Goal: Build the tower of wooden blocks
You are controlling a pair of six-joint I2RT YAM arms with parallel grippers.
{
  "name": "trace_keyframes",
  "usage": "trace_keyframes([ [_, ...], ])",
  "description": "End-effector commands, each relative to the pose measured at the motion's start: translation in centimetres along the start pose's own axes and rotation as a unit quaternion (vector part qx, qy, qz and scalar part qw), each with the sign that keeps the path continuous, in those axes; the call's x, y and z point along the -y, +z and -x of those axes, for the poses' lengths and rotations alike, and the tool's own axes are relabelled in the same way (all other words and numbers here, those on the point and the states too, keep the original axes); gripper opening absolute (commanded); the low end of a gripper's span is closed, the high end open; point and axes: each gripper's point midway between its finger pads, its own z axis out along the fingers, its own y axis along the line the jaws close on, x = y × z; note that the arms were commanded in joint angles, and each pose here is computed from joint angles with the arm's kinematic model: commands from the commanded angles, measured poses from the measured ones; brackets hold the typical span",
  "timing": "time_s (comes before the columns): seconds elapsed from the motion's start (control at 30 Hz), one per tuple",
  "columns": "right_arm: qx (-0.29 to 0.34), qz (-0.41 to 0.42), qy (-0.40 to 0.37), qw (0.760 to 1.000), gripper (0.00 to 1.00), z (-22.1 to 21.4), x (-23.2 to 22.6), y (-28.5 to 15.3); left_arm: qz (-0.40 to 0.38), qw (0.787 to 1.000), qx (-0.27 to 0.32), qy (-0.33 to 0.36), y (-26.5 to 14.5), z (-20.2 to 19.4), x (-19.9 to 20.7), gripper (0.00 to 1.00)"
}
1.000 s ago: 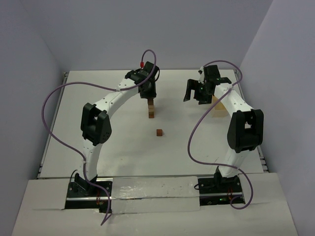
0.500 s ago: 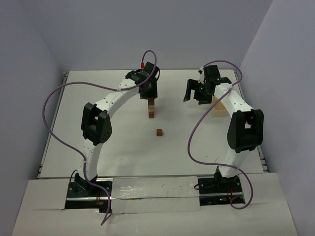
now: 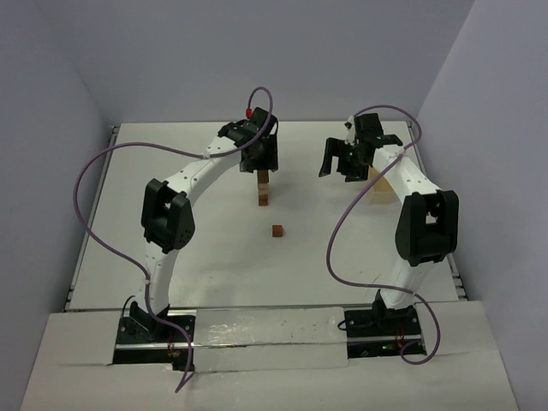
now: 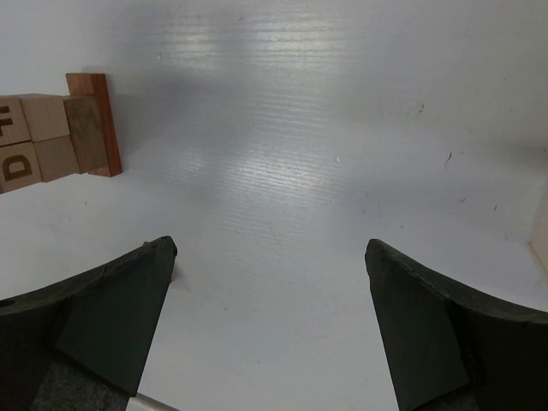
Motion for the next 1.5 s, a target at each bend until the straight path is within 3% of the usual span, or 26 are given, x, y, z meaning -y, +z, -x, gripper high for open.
trace_keyframes([
  [0.0,0.019,0.012,-0.007,1.000,1.00,1.5,-1.0,-0.7,-0.037,0.998,0.056,0.009,-3.8,3.8,1.2,0.75],
  [0.23,0.016,0.028,-0.024,0.999,1.00,1.3,-2.9,-0.4,-0.084,0.990,0.099,0.061,-8.7,5.6,1.4,0.79],
  [0.43,0.009,0.023,-0.056,0.998,0.99,0.9,-5.0,0.8,-0.173,0.972,0.150,0.043,-14.1,7.6,-2.1,0.74],
  [0.63,0.013,-0.004,-0.076,0.997,0.95,2.1,-6.8,2.6,-0.076,0.992,0.098,0.031,-9.4,5.6,-9.2,0.50],
  [0.8,0.007,-0.018,-0.088,0.996,0.88,2.2,-8.7,4.5,-0.085,0.995,0.048,0.026,-6.6,2.7,-10.4,0.39],
  [1.07,-0.010,-0.022,-0.119,0.993,0.85,0.9,-11.9,6.3,-0.096,0.995,0.001,0.012,-4.1,1.6,-10.8,0.38],
  [1.47,-0.009,-0.036,-0.139,0.990,0.85,0.6,-13.2,6.8,-0.112,0.993,-0.023,0.003,-2.4,1.3,-10.1,0.39],
])
